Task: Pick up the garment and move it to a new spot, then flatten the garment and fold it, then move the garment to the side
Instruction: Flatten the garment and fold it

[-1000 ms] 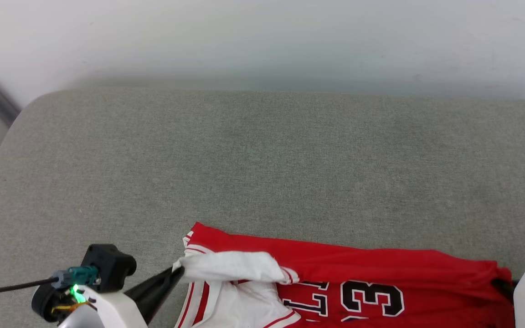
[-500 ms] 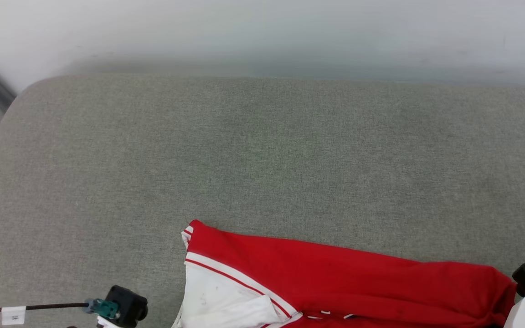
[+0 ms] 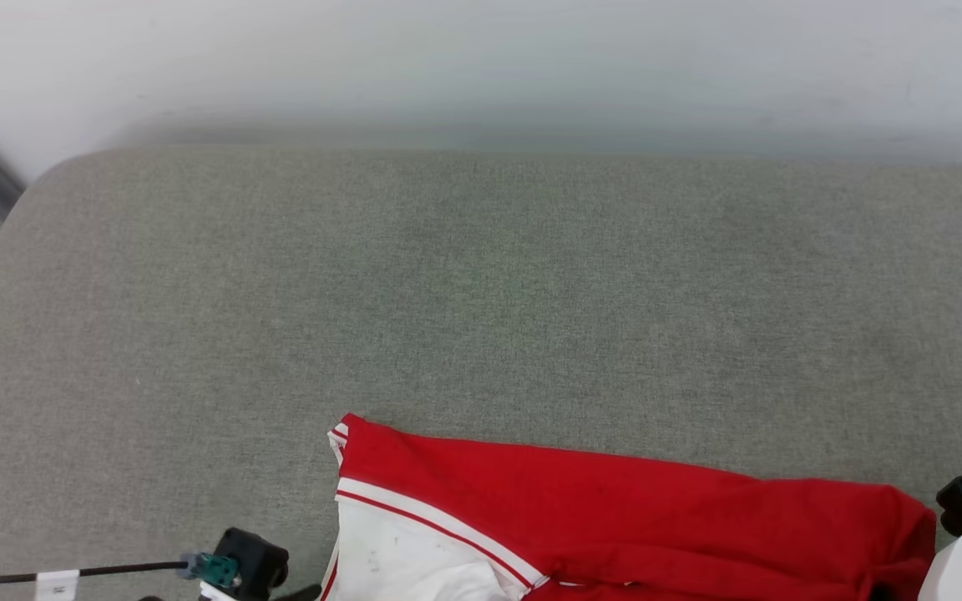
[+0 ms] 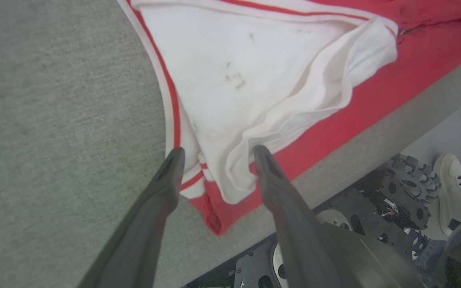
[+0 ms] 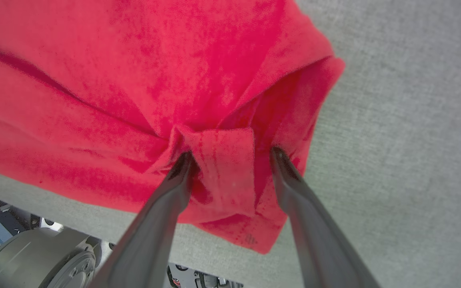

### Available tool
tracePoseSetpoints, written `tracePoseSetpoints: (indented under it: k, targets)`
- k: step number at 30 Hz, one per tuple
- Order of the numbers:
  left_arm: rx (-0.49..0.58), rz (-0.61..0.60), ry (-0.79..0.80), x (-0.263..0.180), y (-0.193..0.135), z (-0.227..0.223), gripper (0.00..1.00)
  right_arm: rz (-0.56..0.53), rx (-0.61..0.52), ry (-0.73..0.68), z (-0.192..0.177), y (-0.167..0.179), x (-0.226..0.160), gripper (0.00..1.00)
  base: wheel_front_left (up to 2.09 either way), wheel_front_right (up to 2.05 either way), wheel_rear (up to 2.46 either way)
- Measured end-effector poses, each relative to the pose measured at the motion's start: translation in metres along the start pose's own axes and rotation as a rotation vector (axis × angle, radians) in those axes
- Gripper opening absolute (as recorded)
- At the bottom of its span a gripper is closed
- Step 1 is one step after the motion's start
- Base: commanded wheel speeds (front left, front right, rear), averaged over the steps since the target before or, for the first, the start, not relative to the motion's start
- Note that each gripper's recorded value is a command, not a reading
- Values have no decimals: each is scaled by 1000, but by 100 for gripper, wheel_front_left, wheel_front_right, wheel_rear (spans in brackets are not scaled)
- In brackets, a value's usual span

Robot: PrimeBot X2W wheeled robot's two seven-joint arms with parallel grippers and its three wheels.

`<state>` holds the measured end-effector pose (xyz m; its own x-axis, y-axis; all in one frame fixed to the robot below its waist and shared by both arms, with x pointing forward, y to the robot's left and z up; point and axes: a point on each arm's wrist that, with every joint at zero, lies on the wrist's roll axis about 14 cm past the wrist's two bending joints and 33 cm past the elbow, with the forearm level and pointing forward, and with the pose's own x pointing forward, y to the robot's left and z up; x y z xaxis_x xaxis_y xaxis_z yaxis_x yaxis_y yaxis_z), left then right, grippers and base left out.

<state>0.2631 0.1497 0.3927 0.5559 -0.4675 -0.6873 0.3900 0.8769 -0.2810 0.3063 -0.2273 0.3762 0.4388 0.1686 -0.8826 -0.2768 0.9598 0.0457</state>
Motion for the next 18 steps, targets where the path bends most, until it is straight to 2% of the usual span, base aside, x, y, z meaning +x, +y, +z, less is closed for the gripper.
tracePoseSetpoints:
  k: [5, 11, 18]
  targets:
    - [28, 15, -139, -6, 2, 31, 100, -13, 13, -82, 18, -6, -16, 100, 0, 0, 0]
    - [116, 67, -418, -23, 4, 90, 100, -47, 76, -177, 40, -17, -40, 100, 0, 0, 0]
    - [60, 190, -780, -49, 20, 145, 100, -76, 162, -273, 54, -20, -63, 100, 0, 0, 0]
